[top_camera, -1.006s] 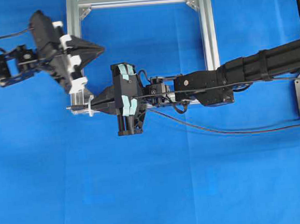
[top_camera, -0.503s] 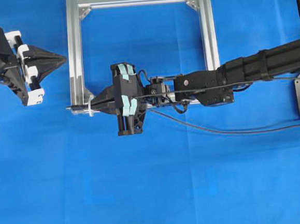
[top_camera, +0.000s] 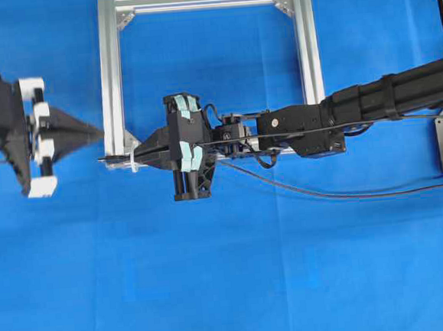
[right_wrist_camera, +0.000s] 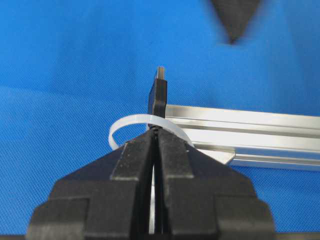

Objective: Insert the wire through the string loop located on the left side.
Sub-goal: 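Move the left gripper down and right toward the protruding connector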

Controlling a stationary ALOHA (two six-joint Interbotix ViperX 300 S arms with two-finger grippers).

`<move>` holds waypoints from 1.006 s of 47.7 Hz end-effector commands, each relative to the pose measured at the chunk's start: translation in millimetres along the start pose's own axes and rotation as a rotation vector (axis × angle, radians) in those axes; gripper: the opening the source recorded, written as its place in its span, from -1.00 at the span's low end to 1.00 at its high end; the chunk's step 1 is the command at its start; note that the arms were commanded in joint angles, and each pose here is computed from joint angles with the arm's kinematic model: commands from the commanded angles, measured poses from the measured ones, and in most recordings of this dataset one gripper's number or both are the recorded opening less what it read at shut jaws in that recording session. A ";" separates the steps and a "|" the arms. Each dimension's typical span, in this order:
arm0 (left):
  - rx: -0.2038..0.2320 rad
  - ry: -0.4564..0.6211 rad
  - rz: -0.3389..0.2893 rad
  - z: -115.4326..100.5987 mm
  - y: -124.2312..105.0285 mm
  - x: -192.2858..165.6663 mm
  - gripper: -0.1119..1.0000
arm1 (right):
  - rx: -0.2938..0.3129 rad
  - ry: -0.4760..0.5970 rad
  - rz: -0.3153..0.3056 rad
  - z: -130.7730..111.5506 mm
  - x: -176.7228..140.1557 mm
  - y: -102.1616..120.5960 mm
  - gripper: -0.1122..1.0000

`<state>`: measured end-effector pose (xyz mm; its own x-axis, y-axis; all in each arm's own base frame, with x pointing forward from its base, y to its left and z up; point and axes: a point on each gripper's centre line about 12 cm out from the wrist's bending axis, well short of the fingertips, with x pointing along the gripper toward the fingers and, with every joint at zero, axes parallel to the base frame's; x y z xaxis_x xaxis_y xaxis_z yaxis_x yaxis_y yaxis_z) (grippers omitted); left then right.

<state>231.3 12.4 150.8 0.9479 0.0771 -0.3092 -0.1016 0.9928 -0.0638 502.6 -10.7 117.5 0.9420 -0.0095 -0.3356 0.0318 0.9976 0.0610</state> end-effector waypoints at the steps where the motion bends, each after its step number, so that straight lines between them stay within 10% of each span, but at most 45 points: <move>1: 0.010 -0.022 -0.039 4.7 -9.4 -1.1 -0.80 | 0.001 -0.044 0.003 18.3 -1.2 1.1 -0.81; 33: 0.021 -0.017 -0.057 3.9 -13.1 -1.4 -0.76 | 0.001 -0.041 0.003 17.1 -1.5 1.1 -0.81; 48: 0.017 -0.021 -0.057 5.6 -13.3 -0.6 0.72 | 0.001 -0.041 0.003 17.1 -1.5 1.1 -0.81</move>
<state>230.4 0.2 152.2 0.9522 0.0244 -0.3046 -0.0456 0.9970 -0.0627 502.6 -10.7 116.7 0.9414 -0.0095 -0.3370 0.0319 0.9976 0.0610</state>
